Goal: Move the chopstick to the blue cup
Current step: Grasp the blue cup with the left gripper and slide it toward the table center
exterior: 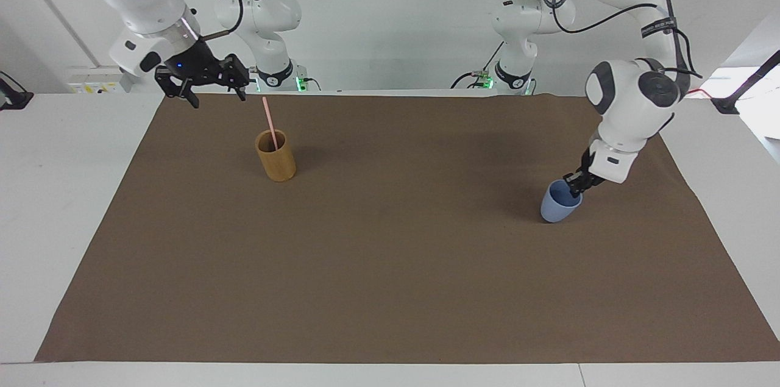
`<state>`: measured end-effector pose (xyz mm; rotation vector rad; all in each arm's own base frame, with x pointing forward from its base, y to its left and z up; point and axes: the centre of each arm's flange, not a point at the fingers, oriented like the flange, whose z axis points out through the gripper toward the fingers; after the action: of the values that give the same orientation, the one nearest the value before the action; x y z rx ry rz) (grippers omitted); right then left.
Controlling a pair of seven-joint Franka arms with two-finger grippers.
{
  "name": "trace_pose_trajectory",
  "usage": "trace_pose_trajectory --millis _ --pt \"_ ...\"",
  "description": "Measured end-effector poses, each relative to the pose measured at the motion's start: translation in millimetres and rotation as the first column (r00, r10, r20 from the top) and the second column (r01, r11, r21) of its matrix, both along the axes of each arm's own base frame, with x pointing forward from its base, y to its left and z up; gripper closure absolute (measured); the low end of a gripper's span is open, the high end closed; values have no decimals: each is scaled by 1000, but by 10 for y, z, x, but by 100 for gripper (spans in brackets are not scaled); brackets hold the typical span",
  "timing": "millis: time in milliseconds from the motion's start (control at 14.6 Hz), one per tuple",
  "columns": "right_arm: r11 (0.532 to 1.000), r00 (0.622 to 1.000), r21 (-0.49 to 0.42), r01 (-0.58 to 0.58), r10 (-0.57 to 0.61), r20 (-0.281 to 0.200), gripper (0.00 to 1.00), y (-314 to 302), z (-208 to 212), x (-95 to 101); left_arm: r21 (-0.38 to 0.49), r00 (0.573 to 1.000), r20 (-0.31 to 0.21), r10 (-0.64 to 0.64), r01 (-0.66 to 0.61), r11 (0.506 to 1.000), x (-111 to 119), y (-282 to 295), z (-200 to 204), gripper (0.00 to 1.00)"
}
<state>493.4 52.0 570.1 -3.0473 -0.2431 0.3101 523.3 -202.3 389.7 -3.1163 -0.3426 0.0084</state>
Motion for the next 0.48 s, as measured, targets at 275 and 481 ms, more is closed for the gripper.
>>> trace_pose_trajectory --millis 275,481 --pt "999 999 -9 -35 34 -29 0 179 -528 -268 2 1000 -10 8 -8 1000 -617 -1092 -56 95" --pt "998 995 -12 -57 56 -87 1 216 -856 -407 -18 1000 5 21 -21 1000 -830 -1416 -8 95"
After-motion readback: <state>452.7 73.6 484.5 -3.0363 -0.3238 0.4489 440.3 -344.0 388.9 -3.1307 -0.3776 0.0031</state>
